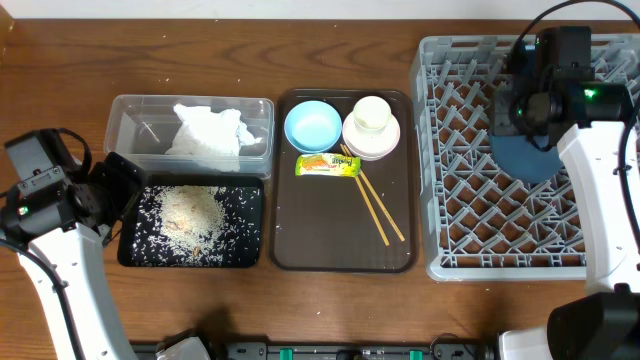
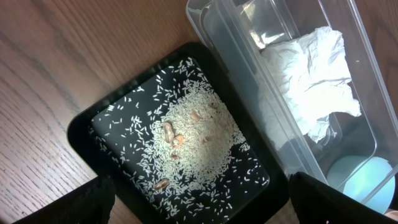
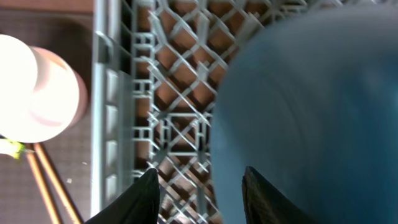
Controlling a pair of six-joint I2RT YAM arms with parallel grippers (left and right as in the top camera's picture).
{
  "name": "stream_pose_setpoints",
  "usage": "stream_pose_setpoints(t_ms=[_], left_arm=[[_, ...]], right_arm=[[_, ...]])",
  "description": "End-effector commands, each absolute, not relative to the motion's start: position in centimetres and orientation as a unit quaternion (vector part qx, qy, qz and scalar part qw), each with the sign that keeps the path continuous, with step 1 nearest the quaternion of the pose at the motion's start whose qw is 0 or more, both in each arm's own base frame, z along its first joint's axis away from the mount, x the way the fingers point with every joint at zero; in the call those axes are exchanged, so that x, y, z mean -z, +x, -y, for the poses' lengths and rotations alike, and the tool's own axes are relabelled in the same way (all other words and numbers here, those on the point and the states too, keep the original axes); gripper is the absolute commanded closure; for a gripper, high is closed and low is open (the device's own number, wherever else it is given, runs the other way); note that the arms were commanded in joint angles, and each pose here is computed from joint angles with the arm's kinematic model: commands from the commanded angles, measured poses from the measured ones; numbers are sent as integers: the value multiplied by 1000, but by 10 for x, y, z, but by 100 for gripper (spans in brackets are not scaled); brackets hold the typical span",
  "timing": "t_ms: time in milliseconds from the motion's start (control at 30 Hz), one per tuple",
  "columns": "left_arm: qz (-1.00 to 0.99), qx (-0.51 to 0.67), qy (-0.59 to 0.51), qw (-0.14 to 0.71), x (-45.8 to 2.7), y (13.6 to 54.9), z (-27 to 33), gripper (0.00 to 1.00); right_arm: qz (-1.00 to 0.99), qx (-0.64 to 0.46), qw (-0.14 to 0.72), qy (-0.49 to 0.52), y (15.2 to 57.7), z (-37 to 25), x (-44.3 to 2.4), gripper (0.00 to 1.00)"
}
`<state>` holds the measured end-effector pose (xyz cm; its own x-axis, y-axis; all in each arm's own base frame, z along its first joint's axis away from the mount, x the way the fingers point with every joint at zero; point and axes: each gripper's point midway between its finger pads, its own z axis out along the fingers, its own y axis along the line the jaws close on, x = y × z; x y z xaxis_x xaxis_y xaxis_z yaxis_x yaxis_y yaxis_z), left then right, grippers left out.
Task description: Sort waste into correct bins and load items into the dishwasher rack
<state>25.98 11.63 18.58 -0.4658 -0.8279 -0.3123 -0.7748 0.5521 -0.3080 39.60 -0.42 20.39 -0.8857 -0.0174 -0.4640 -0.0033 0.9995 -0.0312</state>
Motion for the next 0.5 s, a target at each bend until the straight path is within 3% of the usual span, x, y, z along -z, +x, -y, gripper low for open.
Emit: stream_pose_setpoints(t_ms=[0, 467], left_arm=[[-853, 58, -468, 225, -192, 261, -120, 8], [-853, 58, -468, 225, -192, 261, -120, 8]], right_arm=[[-972, 69, 226, 7, 391, 30, -199, 58], [-969, 101, 221, 34, 388, 57, -197, 57]])
